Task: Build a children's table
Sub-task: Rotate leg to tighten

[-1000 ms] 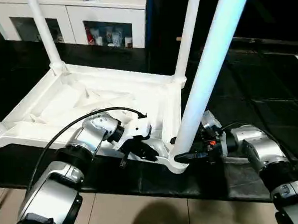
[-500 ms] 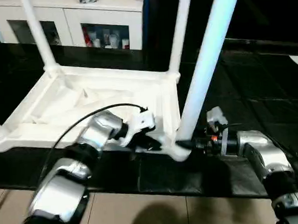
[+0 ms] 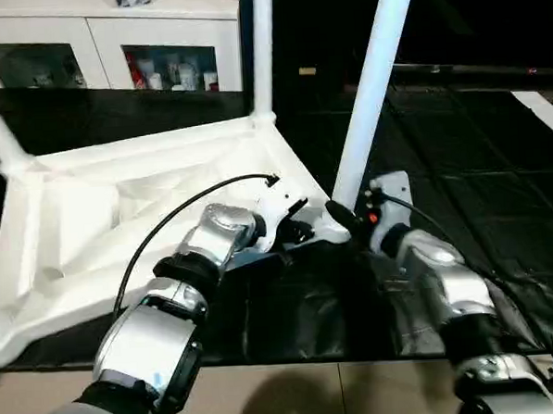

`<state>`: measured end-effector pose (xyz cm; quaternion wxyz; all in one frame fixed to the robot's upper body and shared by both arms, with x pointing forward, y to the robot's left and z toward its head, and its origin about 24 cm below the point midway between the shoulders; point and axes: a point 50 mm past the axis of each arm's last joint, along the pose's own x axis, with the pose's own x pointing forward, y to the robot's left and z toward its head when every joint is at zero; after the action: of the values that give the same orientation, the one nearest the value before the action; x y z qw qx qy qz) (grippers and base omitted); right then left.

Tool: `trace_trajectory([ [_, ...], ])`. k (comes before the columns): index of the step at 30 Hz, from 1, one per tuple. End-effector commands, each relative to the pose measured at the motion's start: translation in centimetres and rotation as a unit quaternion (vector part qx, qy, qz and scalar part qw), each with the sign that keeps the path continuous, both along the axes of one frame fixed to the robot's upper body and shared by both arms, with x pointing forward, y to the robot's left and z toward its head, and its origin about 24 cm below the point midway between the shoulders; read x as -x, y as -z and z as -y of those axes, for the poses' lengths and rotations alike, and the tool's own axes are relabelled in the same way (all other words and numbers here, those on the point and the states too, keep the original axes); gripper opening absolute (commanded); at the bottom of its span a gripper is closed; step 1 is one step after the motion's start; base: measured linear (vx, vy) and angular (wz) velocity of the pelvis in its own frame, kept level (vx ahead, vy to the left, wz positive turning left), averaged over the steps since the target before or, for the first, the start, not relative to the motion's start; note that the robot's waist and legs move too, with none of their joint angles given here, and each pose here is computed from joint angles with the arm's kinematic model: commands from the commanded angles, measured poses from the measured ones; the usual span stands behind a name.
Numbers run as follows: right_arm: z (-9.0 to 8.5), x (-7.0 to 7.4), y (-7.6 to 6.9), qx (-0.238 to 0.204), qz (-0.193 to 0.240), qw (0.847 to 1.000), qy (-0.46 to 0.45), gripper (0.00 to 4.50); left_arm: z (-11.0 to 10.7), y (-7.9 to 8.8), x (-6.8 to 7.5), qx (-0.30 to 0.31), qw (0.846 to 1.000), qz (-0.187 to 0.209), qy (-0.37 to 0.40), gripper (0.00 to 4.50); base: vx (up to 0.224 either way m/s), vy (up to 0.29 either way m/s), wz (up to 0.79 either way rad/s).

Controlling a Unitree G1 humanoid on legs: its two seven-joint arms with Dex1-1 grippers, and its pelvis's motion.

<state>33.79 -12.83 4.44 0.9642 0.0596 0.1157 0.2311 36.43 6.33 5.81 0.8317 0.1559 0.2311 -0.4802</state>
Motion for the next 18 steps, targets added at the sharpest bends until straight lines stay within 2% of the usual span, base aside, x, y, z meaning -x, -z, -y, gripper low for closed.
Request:
trace_trajectory([
  [1,-2.9,1.6,2.6,-0.001,-0.060,0.997,-0.054,1.96,0.1,-2.0,-1.2,0.009,0.997,0.063,-0.039,0.00,0.000,0.000,0.00],
  [2,-2.7,1.6,2.6,-0.005,-0.059,0.997,-0.048,1.96,0.1,-1.9,-1.2,0.007,0.998,0.063,-0.030,0.00,0.000,0.000,0.00],
  [3,-2.6,1.6,2.6,-0.008,-0.058,0.997,-0.043,2.50,0.1,-1.8,-1.1,0.005,0.998,0.064,-0.021,0.00,0.000,0.000,0.00],
  [4,-2.5,1.7,2.5,-0.009,-0.055,0.998,-0.039,2.63,0.1,-1.7,-1.0,0.001,0.998,0.066,-0.010,0.00,0.000,0.000,0.00],
  [6,-2.1,1.7,2.4,-0.008,-0.049,0.998,-0.033,2.63,-0.1,-1.5,-0.8,-0.010,0.998,0.068,0.007,0.00,0.000,0.000,0.00],
  [8,-1.2,1.7,2.0,0.015,-0.017,0.999,-0.037,3.05,-0.5,-1.4,-0.7,-0.012,0.997,0.069,0.016,0.00,0.000,0.000,0.00],
  [10,-0.1,1.8,1.7,0.018,-0.002,0.999,-0.039,3.08,-0.7,-1.5,-0.8,-0.010,0.997,0.074,0.019,0.00,0.000,0.000,0.00],
  [11,0.4,1.9,1.6,0.019,0.003,0.999,-0.040,3.30,-0.8,-1.6,-0.8,-0.009,0.997,0.078,0.024,0.00,0.000,0.000,0.00],
  [12,0.6,1.9,1.5,0.016,0.003,0.999,-0.040,3.30,-0.9,-1.6,-0.8,-0.008,0.996,0.080,0.025,0.00,0.000,0.000,0.00],
  [13,2.2,2.3,1.1,-0.010,0.010,0.999,-0.045,3.42,-1.0,-2.0,-0.8,0.008,0.995,0.089,0.032,0.00,0.000,0.000,0.00],
  [16,4.3,2.9,0.5,-0.042,0.021,0.997,-0.060,3.59,-1.2,-2.3,-0.6,0.025,0.994,0.094,0.048,0.00,0.000,0.000,0.00],
  [18,5.1,3.3,0.2,-0.049,0.024,0.996,-0.073,3.89,-1.2,-2.5,-0.4,0.028,0.993,0.097,0.067,0.00,0.000,0.000,0.00],
])
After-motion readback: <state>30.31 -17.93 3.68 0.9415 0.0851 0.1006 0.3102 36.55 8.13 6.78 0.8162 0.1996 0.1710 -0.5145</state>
